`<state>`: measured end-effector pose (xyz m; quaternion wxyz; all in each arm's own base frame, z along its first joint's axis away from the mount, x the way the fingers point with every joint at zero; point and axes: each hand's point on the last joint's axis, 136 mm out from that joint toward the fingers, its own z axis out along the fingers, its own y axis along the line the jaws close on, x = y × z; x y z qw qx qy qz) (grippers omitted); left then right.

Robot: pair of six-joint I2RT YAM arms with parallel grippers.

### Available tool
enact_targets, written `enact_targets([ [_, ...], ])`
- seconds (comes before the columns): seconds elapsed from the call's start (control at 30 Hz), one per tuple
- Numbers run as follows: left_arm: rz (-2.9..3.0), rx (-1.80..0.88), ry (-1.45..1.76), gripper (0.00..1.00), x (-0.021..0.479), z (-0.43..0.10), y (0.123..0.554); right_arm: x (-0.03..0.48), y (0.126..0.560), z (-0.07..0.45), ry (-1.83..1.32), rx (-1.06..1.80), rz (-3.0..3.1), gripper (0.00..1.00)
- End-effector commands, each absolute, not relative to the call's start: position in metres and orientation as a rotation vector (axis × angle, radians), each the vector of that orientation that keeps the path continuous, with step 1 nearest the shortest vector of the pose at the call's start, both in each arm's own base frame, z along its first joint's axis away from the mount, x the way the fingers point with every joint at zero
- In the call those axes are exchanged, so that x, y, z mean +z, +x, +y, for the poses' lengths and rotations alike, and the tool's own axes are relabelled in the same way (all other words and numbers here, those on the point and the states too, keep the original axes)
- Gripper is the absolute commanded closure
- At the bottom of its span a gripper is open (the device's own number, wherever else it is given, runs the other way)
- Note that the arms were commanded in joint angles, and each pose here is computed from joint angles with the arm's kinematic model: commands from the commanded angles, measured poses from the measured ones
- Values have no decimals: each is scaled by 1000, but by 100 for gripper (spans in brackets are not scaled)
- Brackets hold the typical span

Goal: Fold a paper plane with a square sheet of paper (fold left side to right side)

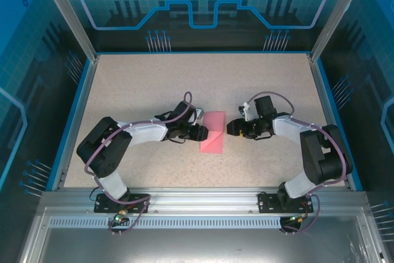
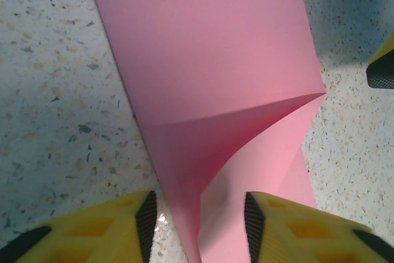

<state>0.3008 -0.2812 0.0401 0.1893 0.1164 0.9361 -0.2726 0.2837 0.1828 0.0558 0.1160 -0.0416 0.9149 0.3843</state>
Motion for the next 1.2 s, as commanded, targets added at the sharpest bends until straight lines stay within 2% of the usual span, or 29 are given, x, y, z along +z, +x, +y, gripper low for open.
enact_targets([
  [0.0,2584,-732,339,66,45,-282,317,58,278,196,-154,1263,2654,36],
  [0.17,2557,-741,338,80,49,-282,317,52,277,209,-169,1329,2681,34],
  [0.27,2555,-736,336,84,49,-280,315,50,279,219,-179,1363,2683,33],
  [0.47,2561,-726,332,85,48,-276,312,49,284,234,-207,1377,2696,34],
  [0.67,2557,-725,322,84,49,-275,311,45,289,250,-208,1410,2712,42],
  [0.77,2544,-723,309,80,53,-272,311,42,287,254,-207,1424,2726,52],
  [0.83,2530,-723,296,76,58,-270,310,45,290,256,-204,1439,2709,63],
  [0.97,2491,-737,252,62,74,-263,307,63,297,258,-241,1471,2622,82],
  [1.07,2460,-789,171,48,95,-255,304,76,299,251,-260,1450,2568,88],
  [1.17,2387,-870,102,32,126,-249,297,97,304,239,-264,1416,2482,90],
])
